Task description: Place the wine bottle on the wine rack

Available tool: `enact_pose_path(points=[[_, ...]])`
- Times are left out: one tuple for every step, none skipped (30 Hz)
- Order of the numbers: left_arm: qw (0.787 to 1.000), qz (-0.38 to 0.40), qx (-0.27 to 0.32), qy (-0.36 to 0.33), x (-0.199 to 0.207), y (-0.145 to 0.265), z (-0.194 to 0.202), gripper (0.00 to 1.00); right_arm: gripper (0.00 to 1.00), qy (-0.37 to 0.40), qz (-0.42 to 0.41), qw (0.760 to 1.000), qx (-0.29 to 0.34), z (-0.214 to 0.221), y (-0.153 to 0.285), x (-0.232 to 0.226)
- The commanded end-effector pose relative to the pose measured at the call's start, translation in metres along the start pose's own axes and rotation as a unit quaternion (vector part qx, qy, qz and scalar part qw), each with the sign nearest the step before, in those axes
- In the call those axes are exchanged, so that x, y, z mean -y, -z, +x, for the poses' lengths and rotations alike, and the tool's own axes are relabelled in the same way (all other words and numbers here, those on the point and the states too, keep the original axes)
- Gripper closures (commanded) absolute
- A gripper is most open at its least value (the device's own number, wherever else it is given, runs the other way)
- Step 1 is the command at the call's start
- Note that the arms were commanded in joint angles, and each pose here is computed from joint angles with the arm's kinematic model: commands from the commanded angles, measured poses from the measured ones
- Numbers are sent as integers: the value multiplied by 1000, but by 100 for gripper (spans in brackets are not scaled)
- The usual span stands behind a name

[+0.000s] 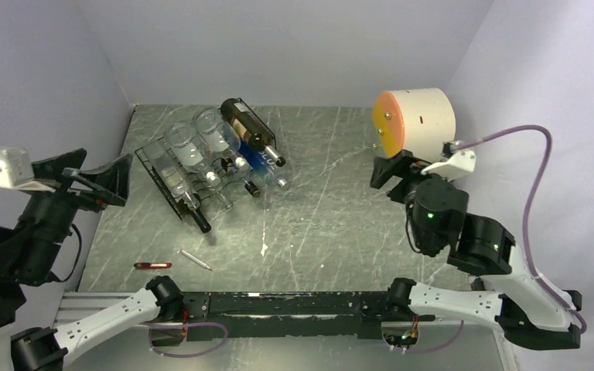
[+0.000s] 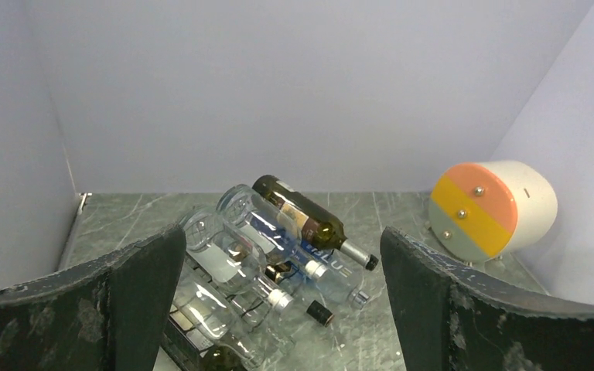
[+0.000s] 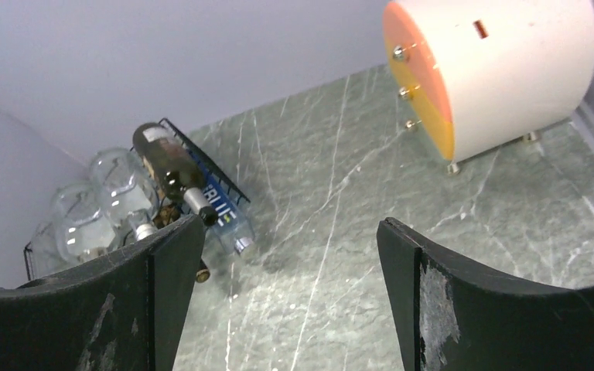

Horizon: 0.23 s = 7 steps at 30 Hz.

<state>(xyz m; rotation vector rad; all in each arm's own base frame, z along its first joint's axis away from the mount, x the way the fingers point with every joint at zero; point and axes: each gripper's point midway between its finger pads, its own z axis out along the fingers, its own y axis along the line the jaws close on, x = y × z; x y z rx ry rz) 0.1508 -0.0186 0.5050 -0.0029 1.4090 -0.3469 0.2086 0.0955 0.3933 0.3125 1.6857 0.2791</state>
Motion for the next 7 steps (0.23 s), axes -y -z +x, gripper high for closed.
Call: enact_pose_path(points=[[1000,-3,19,12,-12,14,-9,0,13,-1,34,999,38,-22,6,25],[1000,-5,21,13,-13,15,-10,0,13,-5,32,999,39,-24,7,25],[1000,-7,21,13,-14,16,-10,0,13,-5,33,999,41,-24,7,26],[1000,-9,19,12,-15,16,-10,0,13,-5,30,999,41,-24,7,25],[1000,-11,19,11,-16,16,-9,0,13,-3,30,999,40,-23,6,25],[1000,-14,19,10,-17,16,-9,0,13,-3,32,999,39,-22,6,24],[1000,-17,18,10,-18,16,-9,0,13,-1,35,999,37,-21,5,24]])
